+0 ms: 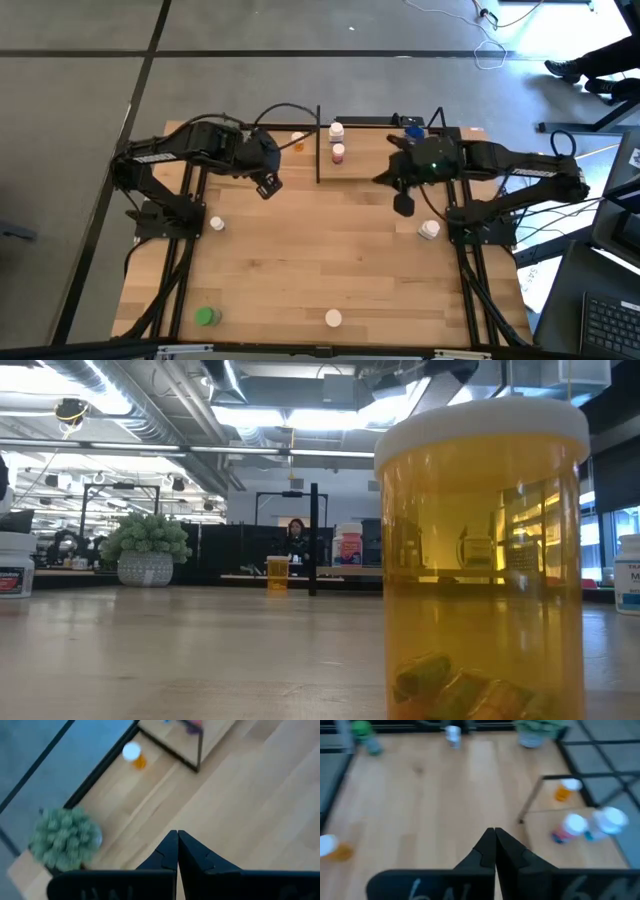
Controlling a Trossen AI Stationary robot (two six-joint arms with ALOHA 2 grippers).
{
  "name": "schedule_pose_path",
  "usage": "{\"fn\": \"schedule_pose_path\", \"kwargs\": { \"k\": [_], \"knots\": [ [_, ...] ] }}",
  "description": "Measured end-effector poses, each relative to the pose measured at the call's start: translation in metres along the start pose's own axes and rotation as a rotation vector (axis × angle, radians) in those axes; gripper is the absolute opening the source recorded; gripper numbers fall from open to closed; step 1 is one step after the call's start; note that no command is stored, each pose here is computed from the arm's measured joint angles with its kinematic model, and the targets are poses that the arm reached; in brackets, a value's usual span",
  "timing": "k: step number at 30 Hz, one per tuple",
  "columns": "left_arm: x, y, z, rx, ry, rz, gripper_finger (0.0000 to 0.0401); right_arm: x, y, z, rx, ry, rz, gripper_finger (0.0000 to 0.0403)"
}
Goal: Pick and place medicine bottles onto shelf by color
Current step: Put the orange medicine bottle on the shelf
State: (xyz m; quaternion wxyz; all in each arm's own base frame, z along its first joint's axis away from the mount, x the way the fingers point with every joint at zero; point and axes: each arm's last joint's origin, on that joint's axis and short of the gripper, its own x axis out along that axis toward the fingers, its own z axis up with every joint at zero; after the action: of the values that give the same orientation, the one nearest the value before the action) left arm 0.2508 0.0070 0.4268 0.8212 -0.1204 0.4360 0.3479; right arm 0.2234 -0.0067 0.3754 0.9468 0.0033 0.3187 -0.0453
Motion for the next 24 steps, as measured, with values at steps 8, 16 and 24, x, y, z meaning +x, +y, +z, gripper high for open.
{"fn": "schedule_pose_path", "kwargs": {
  "k": [8, 16, 24],
  "knots": [
    [-0.011, -0.014, -0.017, -0.024, 0.068, -0.061, 0.0, -0.003, 0.02, 0.001, -0.008, -0.005, 0.152, 0.0003],
    [-0.023, -0.03, -0.031, -0.023, 0.084, -0.131, 0.0, -0.003, 0.022, 0.001, 0.027, -0.002, 0.165, 0.0005],
    [-0.028, -0.035, -0.037, -0.01, 0.064, -0.135, 0.0, -0.004, 0.024, 0.001, 0.088, 0.011, 0.238, 0.0038]
  ]
}}
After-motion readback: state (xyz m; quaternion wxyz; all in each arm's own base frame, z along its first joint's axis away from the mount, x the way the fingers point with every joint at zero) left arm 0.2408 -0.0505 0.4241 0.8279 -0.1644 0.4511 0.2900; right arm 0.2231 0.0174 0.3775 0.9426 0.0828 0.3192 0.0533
